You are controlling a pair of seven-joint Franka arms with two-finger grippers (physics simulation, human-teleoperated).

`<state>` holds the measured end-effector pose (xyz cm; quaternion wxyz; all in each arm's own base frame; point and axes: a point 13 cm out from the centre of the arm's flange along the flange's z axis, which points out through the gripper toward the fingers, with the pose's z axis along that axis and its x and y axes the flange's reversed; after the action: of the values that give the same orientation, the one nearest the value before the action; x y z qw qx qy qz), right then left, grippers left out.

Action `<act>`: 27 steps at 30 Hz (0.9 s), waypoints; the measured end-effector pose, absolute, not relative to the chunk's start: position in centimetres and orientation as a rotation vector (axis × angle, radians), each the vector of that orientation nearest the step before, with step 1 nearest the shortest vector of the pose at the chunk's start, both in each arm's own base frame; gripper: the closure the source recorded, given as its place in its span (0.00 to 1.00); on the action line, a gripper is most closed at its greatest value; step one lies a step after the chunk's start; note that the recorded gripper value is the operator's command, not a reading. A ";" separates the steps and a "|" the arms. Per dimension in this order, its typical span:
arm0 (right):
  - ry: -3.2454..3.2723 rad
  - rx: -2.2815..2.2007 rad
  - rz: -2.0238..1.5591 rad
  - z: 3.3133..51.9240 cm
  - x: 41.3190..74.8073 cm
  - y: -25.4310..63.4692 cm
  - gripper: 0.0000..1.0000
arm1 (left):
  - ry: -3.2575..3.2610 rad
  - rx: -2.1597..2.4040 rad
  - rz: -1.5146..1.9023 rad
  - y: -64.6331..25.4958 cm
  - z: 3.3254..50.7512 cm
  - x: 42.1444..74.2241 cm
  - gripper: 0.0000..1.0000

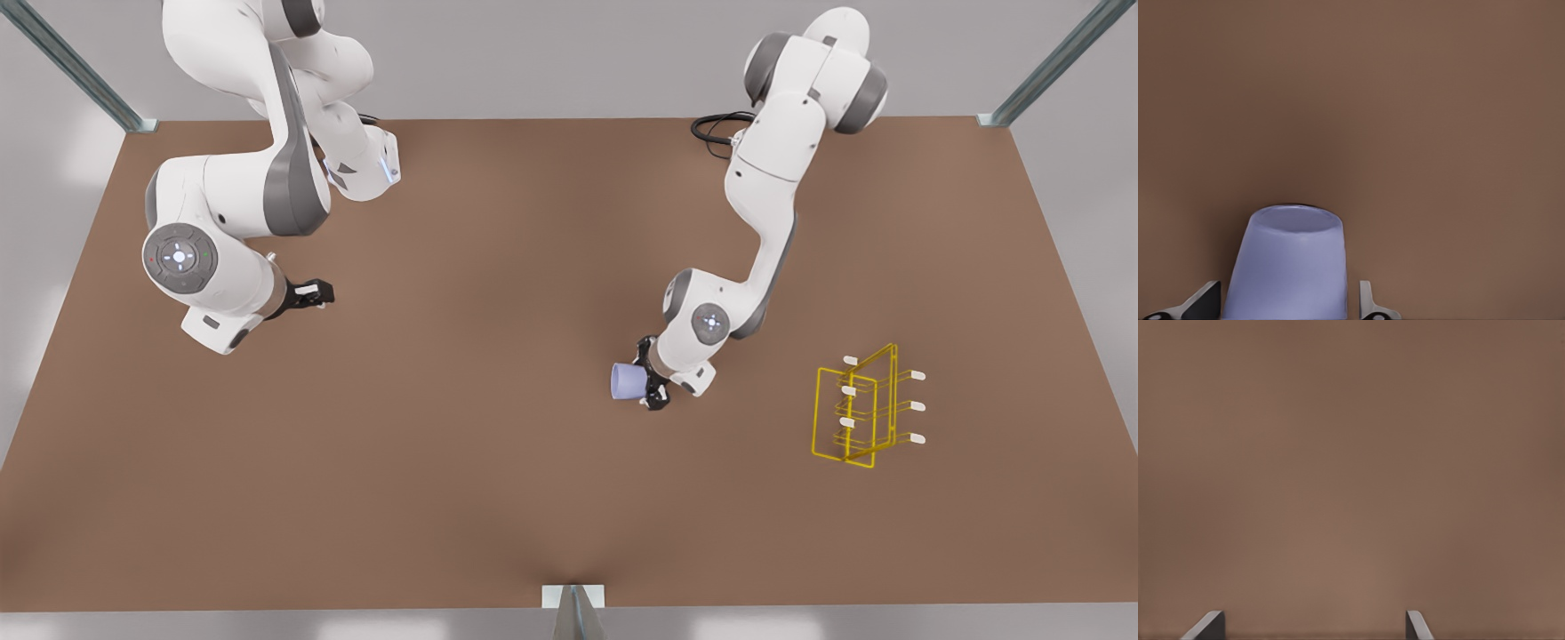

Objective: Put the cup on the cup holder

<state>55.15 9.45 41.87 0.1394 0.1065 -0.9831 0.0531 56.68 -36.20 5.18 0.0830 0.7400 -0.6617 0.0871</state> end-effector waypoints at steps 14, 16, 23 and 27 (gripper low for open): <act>-2.839 0.286 0.156 41.9 55.0 9.3 0.00 | -1.984 2.208 0.254 -37.0 3.3 56.0 0.28; -2.839 0.283 0.156 41.8 55.1 9.2 0.00 | -1.980 2.210 0.260 -36.9 3.5 56.2 0.28; -2.839 0.280 0.157 41.8 55.1 9.1 0.00 | -2.096 2.308 0.249 -30.1 19.0 68.9 0.25; -2.850 0.274 0.154 42.2 55.3 8.9 0.00 | -2.480 2.490 -0.645 -19.7 21.0 62.8 0.25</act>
<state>55.25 8.86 42.15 0.1368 0.0948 -0.9846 0.0531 62.85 -19.70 20.97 -0.2139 0.6807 -0.6780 -0.1764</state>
